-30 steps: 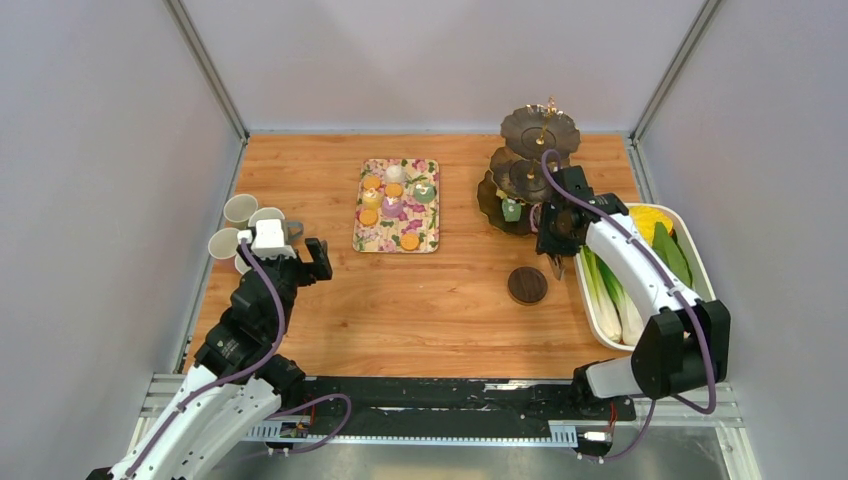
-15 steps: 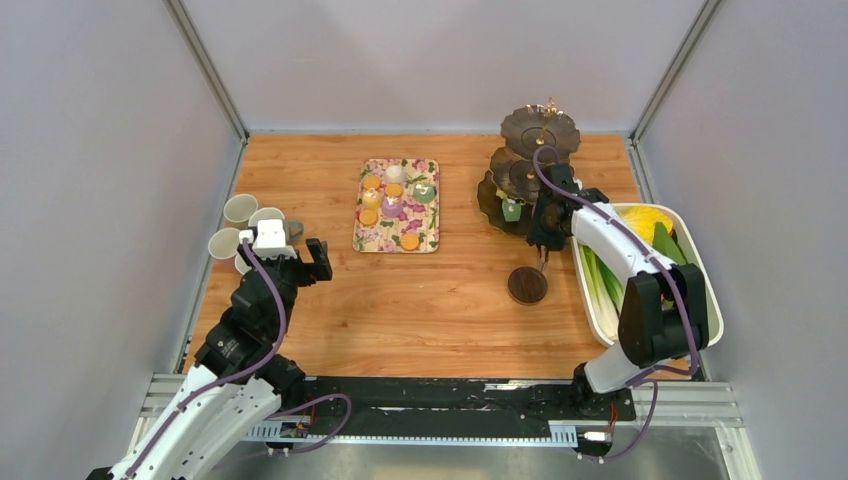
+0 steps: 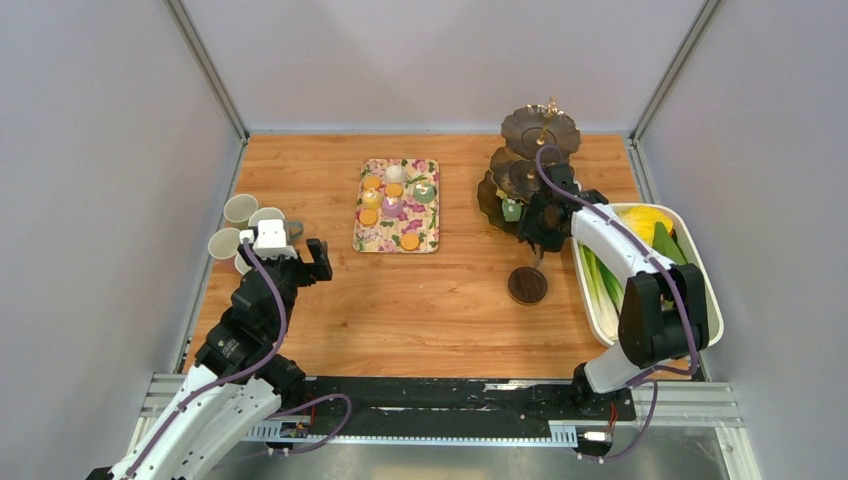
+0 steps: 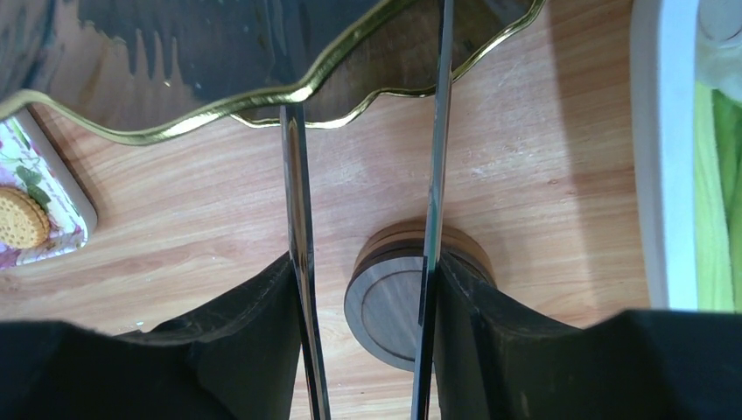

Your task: Serve the afternoon tea

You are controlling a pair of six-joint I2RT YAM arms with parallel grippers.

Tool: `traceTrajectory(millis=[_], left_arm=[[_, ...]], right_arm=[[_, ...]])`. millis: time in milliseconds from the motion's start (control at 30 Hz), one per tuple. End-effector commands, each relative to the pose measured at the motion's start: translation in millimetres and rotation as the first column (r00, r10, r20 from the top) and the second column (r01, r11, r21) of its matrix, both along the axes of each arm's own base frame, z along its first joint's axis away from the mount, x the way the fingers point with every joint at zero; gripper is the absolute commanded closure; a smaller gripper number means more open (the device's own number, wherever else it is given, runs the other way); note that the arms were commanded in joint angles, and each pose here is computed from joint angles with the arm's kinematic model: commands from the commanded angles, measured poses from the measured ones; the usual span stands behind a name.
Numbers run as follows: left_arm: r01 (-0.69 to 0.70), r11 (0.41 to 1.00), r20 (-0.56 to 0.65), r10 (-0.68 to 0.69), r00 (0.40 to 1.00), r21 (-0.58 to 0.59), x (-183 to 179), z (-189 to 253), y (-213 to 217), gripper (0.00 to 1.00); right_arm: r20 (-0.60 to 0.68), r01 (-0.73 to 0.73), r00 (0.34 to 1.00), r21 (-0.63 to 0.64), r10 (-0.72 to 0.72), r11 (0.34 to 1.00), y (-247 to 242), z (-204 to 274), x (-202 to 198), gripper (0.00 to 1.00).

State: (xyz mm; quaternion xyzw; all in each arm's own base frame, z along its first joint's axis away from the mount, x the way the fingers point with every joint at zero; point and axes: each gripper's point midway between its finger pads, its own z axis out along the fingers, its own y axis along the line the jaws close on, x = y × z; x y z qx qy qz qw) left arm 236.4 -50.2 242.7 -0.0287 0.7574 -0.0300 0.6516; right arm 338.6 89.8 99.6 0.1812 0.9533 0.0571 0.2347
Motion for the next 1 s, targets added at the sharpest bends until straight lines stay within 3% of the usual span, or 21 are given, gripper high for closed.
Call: traceTrajectory(millis=[0, 400, 567, 800, 967], left_arm=[[0.016, 1.000, 0.024, -0.016, 1.000, 0.005, 4, 5, -4, 0.00], [0.023, 1.000, 0.025, -0.023, 0.999, 0.000, 3, 5, -5, 0.00], [0.025, 1.000, 0.022, -0.025, 0.999, 0.000, 3, 5, -6, 0.00], [0.025, 1.000, 0.017, -0.025, 1.000, 0.003, 4, 4, -6, 0.00], [0.023, 1.000, 0.011, -0.023, 1.000, 0.008, 5, 2, -6, 0.00]], right_arm=[[0.051, 0.000, 0.999, 0.061, -0.004, 0.998, 7, 13, 2, 0.47], [0.118, -0.036, 0.993, 0.089, 0.025, 0.995, 11, 38, -3, 0.47], [0.103, -0.057, 0.993, 0.056, 0.051, 0.997, 3, 45, -23, 0.45], [0.087, -0.144, 0.986, 0.017, 0.142, 0.989, -1, 61, -53, 0.46], [0.128, -0.294, 0.950, 0.051, 0.286, 0.954, 27, 80, -71, 0.47]])
